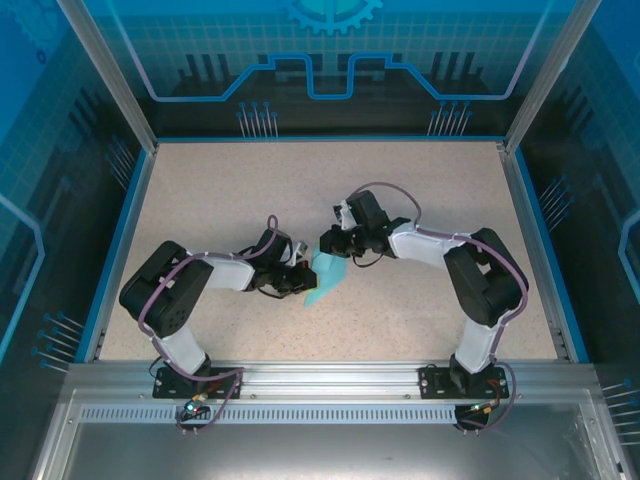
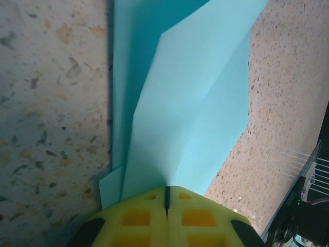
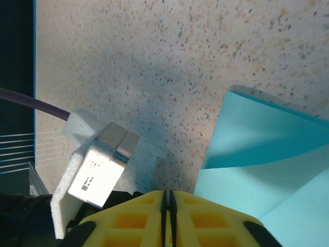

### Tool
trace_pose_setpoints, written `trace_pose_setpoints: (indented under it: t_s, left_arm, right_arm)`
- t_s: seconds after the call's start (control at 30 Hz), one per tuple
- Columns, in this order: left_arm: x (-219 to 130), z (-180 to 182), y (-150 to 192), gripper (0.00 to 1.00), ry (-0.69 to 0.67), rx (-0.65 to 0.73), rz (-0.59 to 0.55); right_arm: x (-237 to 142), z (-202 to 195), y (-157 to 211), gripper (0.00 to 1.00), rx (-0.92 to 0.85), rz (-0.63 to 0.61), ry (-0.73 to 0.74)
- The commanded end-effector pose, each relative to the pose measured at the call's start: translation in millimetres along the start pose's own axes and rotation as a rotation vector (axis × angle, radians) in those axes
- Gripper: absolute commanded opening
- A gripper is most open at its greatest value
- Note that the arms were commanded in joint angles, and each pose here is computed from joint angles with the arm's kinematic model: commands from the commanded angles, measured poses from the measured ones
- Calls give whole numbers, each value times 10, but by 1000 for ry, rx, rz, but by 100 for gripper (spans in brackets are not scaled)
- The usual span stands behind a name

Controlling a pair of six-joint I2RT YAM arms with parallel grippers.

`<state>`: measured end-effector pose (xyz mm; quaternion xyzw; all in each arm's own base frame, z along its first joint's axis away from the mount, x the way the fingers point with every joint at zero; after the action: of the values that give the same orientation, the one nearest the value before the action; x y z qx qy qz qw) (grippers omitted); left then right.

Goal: Fold a paper plane with a square sheet of paper (pick it up from the middle)

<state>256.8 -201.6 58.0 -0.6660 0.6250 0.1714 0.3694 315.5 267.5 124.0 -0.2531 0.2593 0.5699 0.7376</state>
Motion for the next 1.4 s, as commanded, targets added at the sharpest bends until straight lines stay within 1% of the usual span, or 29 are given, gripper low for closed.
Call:
trace_pose_setpoints:
  t_s: [0.0,0.2,0.47,0.6,0.8,0.97,1.03,1.13,1.23,1.37]
  left_arm:
    - [77,460,409,2,-229,-108,122]
    - [66,455,419,2,-233,-104,129]
    - [63,452,415,2,-235,-105,130]
    - [65,455,413,1,-236,-106,130]
    - [77,470,424,1,-239,-108,136]
    - [73,492,455,0,-247,-104,148]
    - [73,497,468,0,-250,-104,152]
    - [69,500,482,0,-251,-103,156]
    - [69,500,480,0,-253,-102,155]
    - [67,503,479,0,-253,-101,154]
  right_arm:
    - [159,-83,114,10,1,58,38]
    - [306,-186,153,9,28,73,50]
    - [280,-211,255,9,22,86,37]
    - [336,-340,292,8,38,94,59]
    - [466,-524,256,9,72,80,113]
    - [440,-463,227,10,77,74,91]
    - [373,-385,172,10,78,64,47]
    - [294,-380,63,11,114,47,-3]
    - [277,-410,3,11,116,35,1]
    - [351,-521,-11,10,129,44,44]
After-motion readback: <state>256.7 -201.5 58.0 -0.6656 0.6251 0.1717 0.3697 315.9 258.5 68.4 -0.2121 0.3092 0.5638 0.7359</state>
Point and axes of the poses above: each hand's point on the last joint's axis, 136 mm out from that joint toward the fingers, its own x axis out along the fingers, its own z axis along the line the jaws close on, y = z × x, the point moved 7 cm from there along -x, back along the fingers, and after that the axes turned 15 degrees about x, right-handed, at the moved point
